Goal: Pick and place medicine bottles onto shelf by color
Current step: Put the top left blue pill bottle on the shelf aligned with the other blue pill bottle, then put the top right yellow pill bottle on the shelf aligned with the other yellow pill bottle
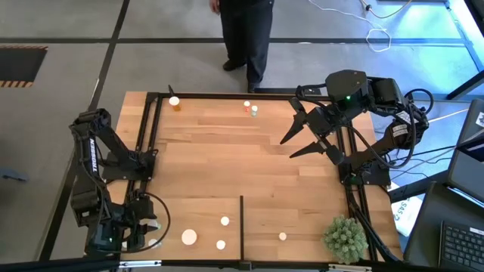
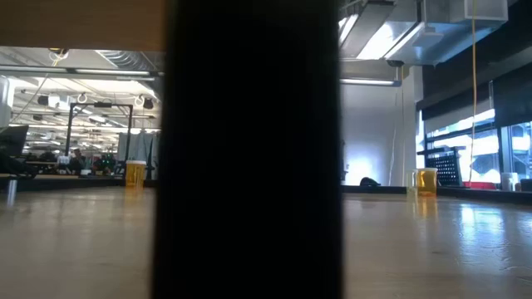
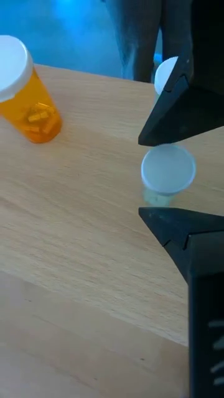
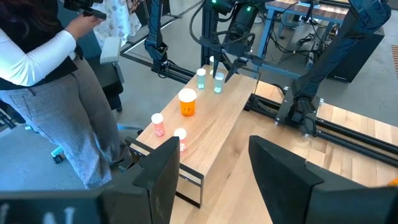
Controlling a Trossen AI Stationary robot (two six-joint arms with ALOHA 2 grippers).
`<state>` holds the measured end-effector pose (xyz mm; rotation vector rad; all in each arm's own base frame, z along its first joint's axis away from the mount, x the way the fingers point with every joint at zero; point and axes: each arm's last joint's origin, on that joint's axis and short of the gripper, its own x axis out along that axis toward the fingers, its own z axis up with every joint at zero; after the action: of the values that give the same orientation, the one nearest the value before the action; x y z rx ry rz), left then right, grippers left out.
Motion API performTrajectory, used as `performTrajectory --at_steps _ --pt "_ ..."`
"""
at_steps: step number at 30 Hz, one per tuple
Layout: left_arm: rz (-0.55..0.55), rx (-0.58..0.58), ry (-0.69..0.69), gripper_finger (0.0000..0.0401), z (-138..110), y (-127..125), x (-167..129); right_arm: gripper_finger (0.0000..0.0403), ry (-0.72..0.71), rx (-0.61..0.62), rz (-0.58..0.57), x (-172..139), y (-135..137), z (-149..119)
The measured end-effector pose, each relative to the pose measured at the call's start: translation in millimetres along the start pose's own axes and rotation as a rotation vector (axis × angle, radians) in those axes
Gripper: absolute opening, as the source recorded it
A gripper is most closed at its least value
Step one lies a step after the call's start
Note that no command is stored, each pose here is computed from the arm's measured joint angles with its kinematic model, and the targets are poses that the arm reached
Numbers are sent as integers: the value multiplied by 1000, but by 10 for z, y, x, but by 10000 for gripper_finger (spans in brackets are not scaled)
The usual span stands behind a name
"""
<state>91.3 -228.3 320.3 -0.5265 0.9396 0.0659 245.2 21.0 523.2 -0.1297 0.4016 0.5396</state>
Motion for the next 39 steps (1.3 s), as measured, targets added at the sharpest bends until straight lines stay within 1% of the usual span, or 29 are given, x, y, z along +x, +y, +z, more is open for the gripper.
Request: performTrajectory --at_steps 17,25,28,34,39 --pt "-7 -3 -26 165 12 -4 -6 197 0 0 0 0 0 0" --pt "-41 -24 -34 165 71 38 -102 197 0 0 0 0 0 0" --pt "-51 -3 -38 165 88 49 -129 197 0 0 0 0 0 0" --pt "-79 23 -91 165 155 93 -218 197 0 0 0 0 0 0" --pt "-122 43 -202 165 270 168 -365 197 0 0 0 0 0 0"
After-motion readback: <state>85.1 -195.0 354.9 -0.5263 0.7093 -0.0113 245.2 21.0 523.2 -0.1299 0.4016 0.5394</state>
